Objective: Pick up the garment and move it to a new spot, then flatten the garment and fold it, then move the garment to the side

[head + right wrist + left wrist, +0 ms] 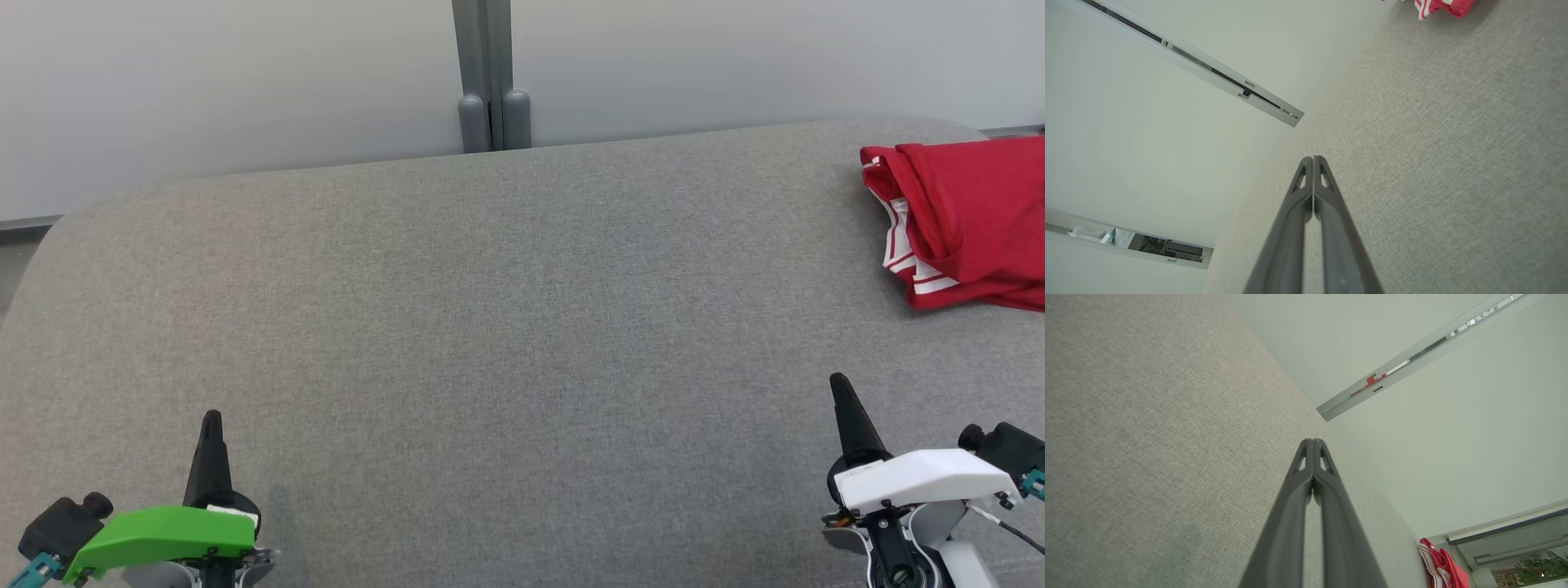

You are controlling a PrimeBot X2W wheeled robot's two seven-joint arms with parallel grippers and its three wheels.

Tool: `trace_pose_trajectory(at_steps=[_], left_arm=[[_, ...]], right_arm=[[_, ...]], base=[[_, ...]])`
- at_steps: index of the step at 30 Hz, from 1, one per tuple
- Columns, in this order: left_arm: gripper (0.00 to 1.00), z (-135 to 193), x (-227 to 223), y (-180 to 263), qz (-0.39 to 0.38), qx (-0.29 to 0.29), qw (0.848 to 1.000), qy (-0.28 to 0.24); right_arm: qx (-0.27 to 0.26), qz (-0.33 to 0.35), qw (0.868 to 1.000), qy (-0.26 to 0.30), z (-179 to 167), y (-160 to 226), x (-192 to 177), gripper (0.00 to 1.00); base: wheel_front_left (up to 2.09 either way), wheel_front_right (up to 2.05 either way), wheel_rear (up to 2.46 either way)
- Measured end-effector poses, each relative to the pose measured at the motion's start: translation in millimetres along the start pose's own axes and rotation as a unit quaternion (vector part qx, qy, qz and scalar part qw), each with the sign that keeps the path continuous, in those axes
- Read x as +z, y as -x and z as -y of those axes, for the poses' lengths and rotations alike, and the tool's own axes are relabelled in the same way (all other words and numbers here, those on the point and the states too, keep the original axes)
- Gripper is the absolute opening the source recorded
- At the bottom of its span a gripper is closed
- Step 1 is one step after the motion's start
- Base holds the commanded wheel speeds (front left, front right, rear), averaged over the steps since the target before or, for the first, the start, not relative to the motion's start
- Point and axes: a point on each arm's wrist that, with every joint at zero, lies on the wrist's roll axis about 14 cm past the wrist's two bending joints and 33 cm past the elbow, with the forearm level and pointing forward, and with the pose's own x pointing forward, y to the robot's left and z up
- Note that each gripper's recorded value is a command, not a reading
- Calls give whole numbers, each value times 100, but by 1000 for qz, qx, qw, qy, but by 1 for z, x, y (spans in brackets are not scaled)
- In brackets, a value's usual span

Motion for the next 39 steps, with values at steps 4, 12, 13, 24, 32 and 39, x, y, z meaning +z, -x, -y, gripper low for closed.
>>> trace_pose_trajectory(at_steps=[4, 12, 13, 24, 32, 39], left_arm=[[0, 1, 0, -1, -2, -1, 1000, 23], [0, 3, 1, -2, -5, -5, 998, 62], [0, 4, 1, -2, -5, -6, 998, 67], [0, 9, 2, -4, -9, -13, 993, 120], [0, 12, 3, -5, -12, -18, 988, 154], [0, 15, 4, -7, -14, -24, 983, 183]], right_arm=[[-1, 0, 1000, -22, 0, -1, 1, 0], [-2, 2, 998, -66, 0, -2, 4, 0], [-2, 1, 997, -72, 0, -2, 4, 0], [-1, 3, 992, -124, 0, -4, 8, 0], [0, 4, 987, -161, -1, -5, 10, 0], [4, 5, 982, -191, -2, -6, 13, 0]], base=[[0, 0, 0], [0, 0, 0], [0, 0, 0], [0, 0, 0], [0, 0, 0], [0, 0, 0]])
